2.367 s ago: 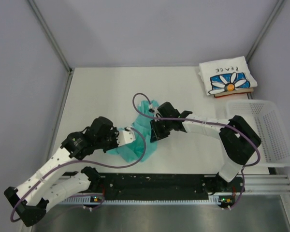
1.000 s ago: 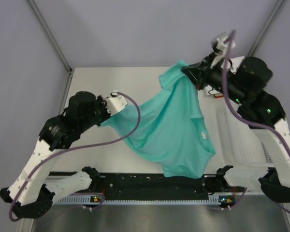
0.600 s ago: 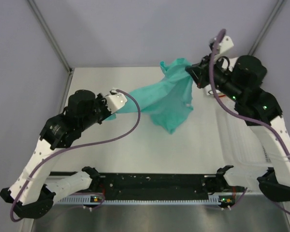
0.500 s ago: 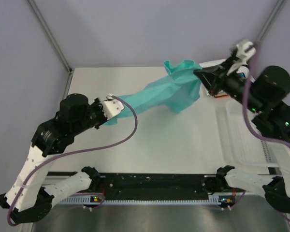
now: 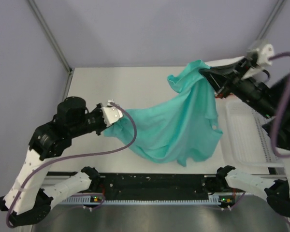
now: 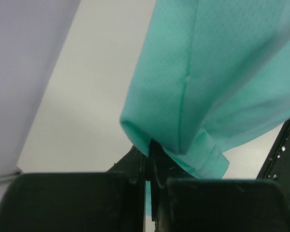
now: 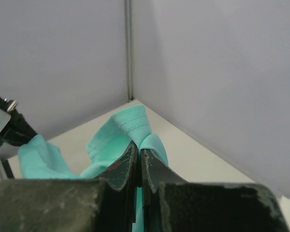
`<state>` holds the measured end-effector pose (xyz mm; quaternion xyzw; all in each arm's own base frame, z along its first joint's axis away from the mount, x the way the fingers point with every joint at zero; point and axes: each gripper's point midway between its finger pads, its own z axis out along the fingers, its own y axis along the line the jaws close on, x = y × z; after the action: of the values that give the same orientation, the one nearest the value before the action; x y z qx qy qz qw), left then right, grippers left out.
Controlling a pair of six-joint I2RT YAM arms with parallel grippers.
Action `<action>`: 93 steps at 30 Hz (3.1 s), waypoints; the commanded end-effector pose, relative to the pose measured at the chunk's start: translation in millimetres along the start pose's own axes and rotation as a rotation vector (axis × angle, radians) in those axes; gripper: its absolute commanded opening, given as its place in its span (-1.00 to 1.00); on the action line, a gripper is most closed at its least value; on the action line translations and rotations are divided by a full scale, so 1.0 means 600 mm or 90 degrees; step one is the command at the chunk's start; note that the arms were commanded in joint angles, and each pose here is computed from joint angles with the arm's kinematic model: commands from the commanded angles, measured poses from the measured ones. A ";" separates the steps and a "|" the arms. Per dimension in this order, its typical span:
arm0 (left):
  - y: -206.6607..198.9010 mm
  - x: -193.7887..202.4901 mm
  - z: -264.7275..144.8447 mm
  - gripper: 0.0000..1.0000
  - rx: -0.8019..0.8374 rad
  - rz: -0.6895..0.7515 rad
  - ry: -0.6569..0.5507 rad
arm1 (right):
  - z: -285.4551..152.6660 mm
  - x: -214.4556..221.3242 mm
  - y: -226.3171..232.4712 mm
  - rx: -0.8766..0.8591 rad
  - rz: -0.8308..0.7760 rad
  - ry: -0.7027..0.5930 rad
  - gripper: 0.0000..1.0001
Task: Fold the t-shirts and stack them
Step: Flatten out the tshirt
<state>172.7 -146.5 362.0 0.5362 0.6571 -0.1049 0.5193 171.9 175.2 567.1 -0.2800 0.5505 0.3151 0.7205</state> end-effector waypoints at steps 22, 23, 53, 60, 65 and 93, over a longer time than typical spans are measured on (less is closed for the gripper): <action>0.204 0.323 0.263 0.45 -0.110 -0.291 0.272 | 0.167 0.647 -0.324 0.400 0.135 0.566 0.43; 0.188 0.314 0.261 0.45 -0.082 -0.282 0.256 | 0.139 0.643 -0.309 0.406 0.148 0.570 0.42; -0.050 0.349 0.234 0.44 0.144 -0.152 0.187 | -0.237 0.866 0.056 0.384 0.341 0.873 -0.28; -0.086 0.398 0.274 0.43 0.162 -0.038 0.252 | -0.182 0.813 0.045 0.331 0.315 0.815 -1.00; -0.078 0.425 0.310 0.42 0.155 -0.006 0.288 | -0.115 0.704 0.024 0.290 0.311 0.671 -1.00; -0.011 0.170 0.133 -1.00 0.083 -0.023 0.178 | -0.033 0.255 -0.117 0.316 0.134 0.229 -1.00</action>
<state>282.8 -148.5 223.7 0.5411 0.7379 -0.0183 0.4029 250.6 151.7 373.3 -0.0806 0.7945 0.1954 0.5692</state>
